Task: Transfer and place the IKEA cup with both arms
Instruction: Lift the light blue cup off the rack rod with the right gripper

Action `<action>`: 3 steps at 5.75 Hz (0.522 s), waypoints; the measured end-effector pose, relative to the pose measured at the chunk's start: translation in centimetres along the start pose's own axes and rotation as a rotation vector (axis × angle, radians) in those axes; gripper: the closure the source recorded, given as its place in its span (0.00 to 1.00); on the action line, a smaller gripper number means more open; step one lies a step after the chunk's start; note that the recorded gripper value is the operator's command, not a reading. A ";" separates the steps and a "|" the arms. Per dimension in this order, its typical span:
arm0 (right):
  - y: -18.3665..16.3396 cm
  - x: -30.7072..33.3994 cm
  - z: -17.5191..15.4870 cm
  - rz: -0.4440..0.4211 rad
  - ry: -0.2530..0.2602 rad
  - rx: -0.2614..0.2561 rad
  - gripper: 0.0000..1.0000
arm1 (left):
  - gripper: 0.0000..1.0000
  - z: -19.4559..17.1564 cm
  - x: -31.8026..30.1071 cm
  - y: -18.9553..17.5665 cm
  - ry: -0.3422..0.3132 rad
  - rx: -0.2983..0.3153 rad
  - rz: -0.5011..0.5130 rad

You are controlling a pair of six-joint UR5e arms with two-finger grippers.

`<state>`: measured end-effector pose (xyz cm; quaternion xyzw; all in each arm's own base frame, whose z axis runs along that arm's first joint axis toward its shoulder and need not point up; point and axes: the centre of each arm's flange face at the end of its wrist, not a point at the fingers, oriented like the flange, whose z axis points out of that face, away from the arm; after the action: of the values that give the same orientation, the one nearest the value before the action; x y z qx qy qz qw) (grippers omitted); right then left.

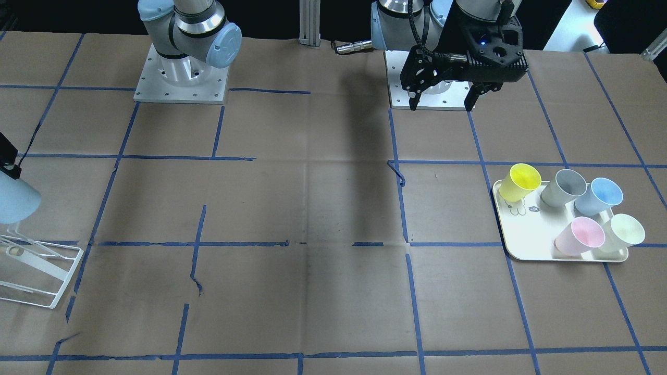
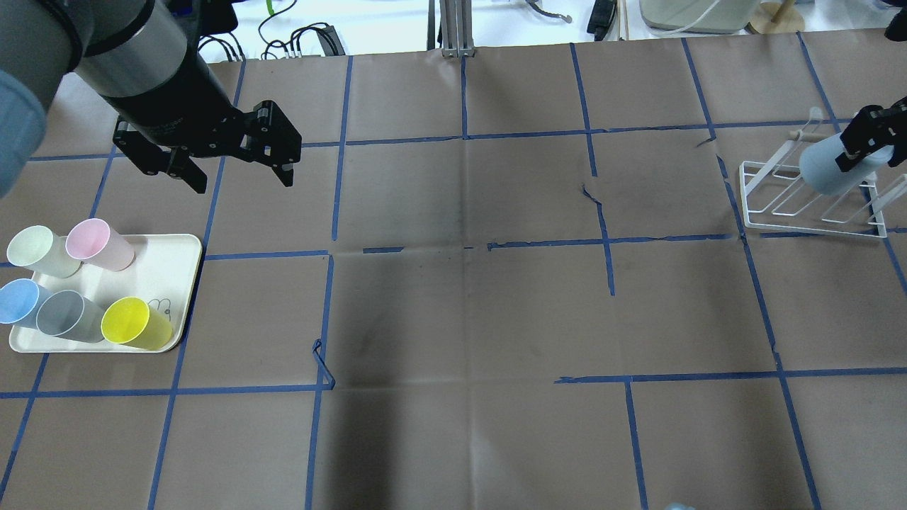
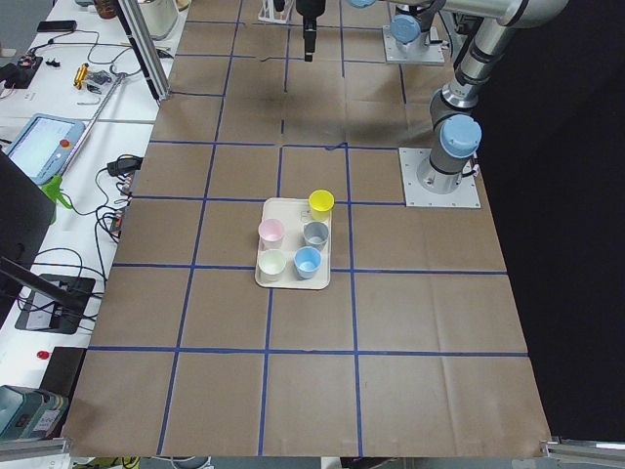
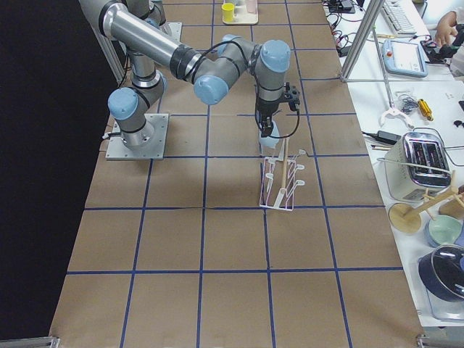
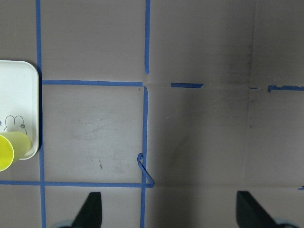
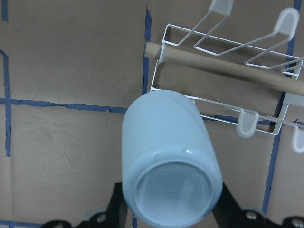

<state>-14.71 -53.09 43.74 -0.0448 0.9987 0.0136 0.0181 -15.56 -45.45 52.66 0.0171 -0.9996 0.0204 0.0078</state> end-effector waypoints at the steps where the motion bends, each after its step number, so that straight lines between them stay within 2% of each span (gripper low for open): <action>1: 0.5 -1.5 -3.1 -0.010 -0.080 -0.050 0.79 | 0.01 -0.1 0.0 0.0 0.002 0.001 0.000; 2: 1.0 -4.0 -5.0 -0.028 -0.221 -0.107 0.76 | 0.01 -0.2 -0.6 -0.1 0.033 0.000 -0.002; 3: 1.2 -7.2 -5.4 -0.072 -0.394 -0.144 0.74 | 0.01 -0.3 -2.2 -0.4 0.115 -0.022 -0.007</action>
<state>-7.88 -51.39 49.42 -0.0782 0.9700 0.0930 0.2103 -13.33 -45.73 52.94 0.0193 -0.9976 0.0104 0.0656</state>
